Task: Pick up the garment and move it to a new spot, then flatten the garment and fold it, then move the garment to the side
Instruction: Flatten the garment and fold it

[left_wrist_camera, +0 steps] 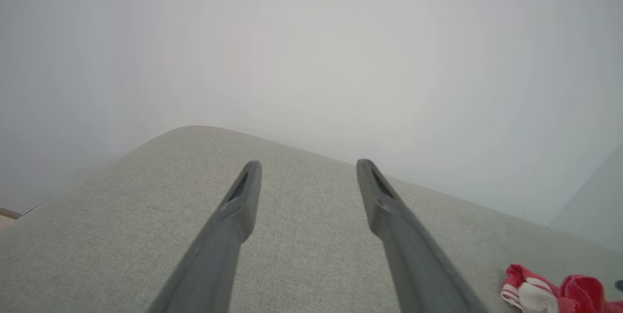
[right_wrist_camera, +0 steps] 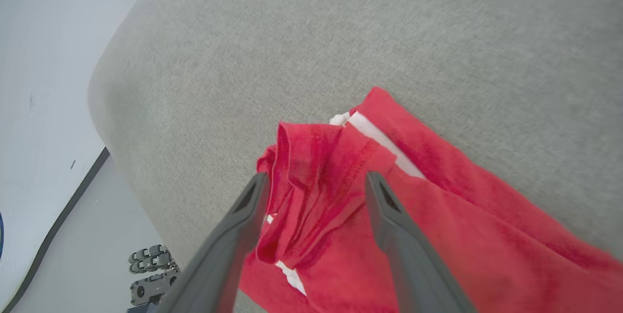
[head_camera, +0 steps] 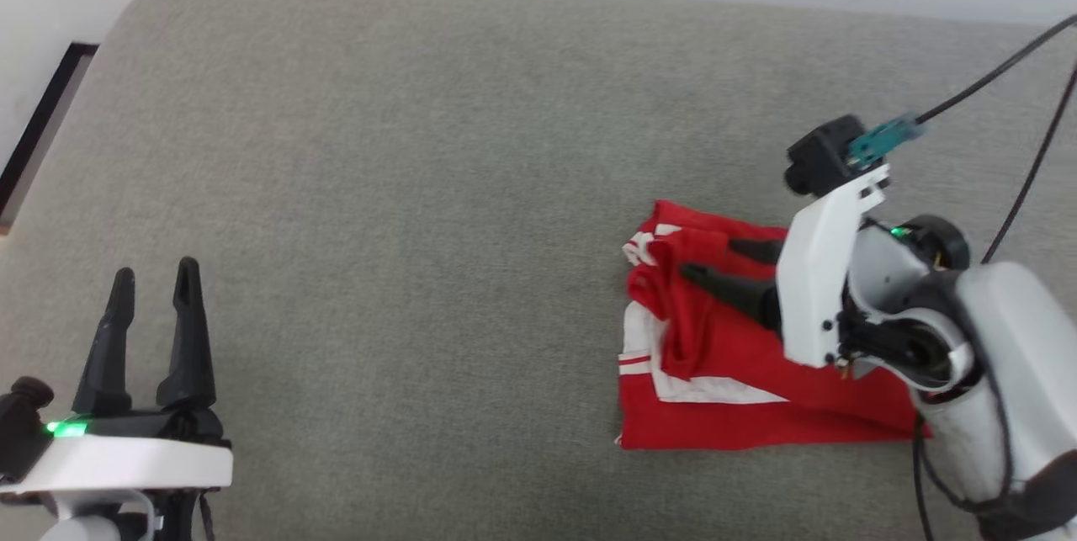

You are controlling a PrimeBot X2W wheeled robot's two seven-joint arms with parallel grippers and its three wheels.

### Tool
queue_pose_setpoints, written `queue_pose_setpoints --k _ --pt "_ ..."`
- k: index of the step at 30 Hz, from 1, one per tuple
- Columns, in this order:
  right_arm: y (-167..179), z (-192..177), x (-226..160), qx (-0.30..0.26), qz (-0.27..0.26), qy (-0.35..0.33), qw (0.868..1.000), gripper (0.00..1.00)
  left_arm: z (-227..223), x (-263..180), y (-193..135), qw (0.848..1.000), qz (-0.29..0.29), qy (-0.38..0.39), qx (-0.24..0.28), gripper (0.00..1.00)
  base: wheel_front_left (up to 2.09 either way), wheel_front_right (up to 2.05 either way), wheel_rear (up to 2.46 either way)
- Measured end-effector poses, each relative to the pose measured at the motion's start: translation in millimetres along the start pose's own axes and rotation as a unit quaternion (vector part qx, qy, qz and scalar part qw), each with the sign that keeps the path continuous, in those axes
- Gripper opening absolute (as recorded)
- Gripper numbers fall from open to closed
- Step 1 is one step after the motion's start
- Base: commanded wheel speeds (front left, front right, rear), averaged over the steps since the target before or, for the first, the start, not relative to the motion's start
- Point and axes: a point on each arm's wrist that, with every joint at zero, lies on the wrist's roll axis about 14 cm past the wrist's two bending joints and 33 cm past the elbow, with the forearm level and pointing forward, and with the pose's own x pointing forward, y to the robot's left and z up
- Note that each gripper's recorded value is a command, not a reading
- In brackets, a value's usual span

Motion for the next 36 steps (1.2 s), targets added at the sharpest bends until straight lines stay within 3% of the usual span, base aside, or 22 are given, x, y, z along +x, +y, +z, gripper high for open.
queue_pose_setpoints --k 7,15,22,31,36 --pt "-19 23 -47 0.003 -0.042 -0.082 0.996 1.00 1 3 -8 1.000 -0.020 0.000 0.001 1.00 0.00 0.00 0.00" --pt "-40 31 -112 -0.012 -0.115 -0.193 0.974 1.00 3 5 -22 0.999 -0.049 -0.002 0.005 1.00 0.00 0.00 0.00" --pt "-59 24 -168 -0.012 -0.183 -0.304 0.935 1.00 8 7 -37 0.996 -0.079 -0.010 0.026 1.00 0.00 0.00 0.00" --pt "-75 -16 -212 -0.043 -0.263 -0.385 0.884 1.00 14 -6 -37 0.995 -0.086 -0.015 0.051 1.00 0.00 0.00 0.00" --pt "-81 -41 -218 -0.048 -0.284 -0.403 0.869 1.00 5 -16 -34 0.993 -0.097 0.009 0.067 1.00 0.00 0.00 0.00"
